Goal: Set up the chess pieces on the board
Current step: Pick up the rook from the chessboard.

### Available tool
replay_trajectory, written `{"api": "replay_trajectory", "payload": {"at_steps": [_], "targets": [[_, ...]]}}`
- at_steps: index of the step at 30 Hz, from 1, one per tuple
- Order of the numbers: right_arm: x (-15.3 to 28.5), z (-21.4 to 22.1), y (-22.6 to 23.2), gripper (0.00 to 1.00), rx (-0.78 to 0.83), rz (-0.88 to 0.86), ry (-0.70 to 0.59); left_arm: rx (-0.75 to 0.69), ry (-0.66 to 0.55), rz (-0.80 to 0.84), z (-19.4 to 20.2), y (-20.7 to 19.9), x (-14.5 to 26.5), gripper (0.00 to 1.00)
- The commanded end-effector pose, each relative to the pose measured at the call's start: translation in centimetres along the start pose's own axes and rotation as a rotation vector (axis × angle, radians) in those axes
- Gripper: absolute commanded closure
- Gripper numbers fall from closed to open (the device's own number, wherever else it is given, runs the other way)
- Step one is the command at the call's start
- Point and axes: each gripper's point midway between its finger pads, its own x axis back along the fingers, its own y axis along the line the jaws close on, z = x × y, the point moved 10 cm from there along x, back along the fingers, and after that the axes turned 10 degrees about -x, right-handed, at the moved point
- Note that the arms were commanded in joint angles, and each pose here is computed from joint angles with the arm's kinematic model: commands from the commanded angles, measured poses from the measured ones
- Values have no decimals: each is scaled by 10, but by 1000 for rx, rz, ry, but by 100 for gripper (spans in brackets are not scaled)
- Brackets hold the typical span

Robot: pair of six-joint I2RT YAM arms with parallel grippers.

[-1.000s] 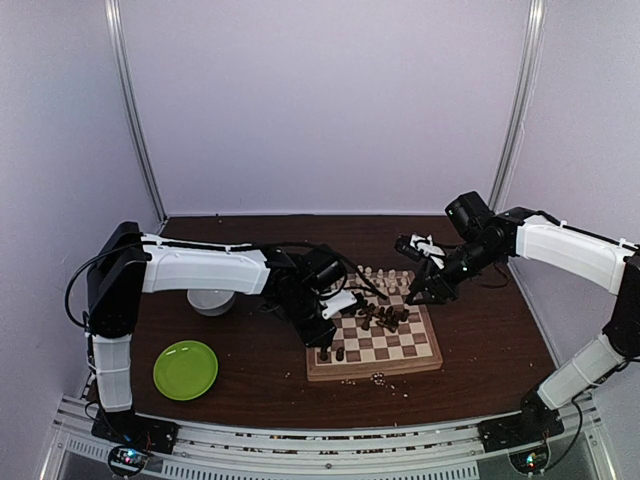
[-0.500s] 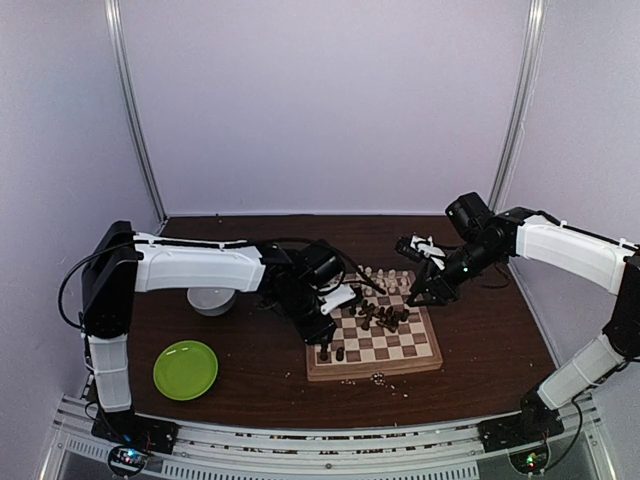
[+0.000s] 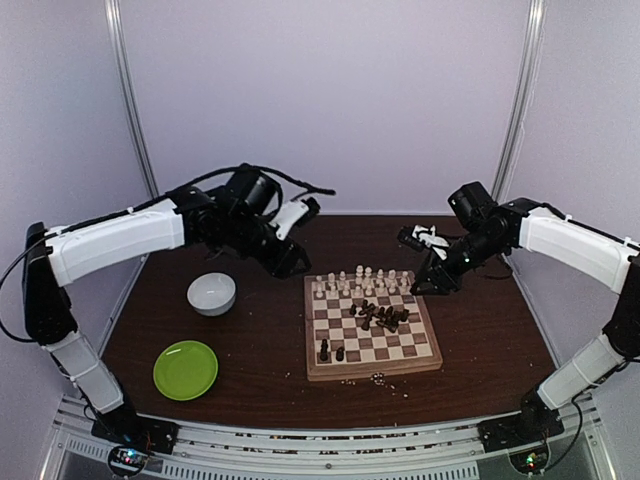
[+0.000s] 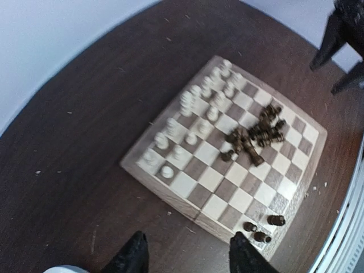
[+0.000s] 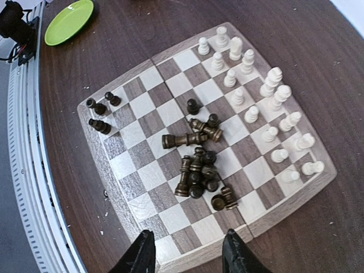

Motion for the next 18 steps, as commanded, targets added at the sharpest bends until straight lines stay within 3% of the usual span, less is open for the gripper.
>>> {"api": "replay_trajectory", "payload": {"at_steps": [1,5,9,18], "targets": [[29,-23,3,59,42,134,-6,154,-205,-91,-6,40,37,44],[21,-26,7,60,65,162,34,183,-203,-148,4,62,39,37],[-2,-25,7,61,59,192,110,185,-231,-286,18,76,46,37],[-42,-18,-16,69,13,304,276,217,-308,-397,35,96,85,36]]}}
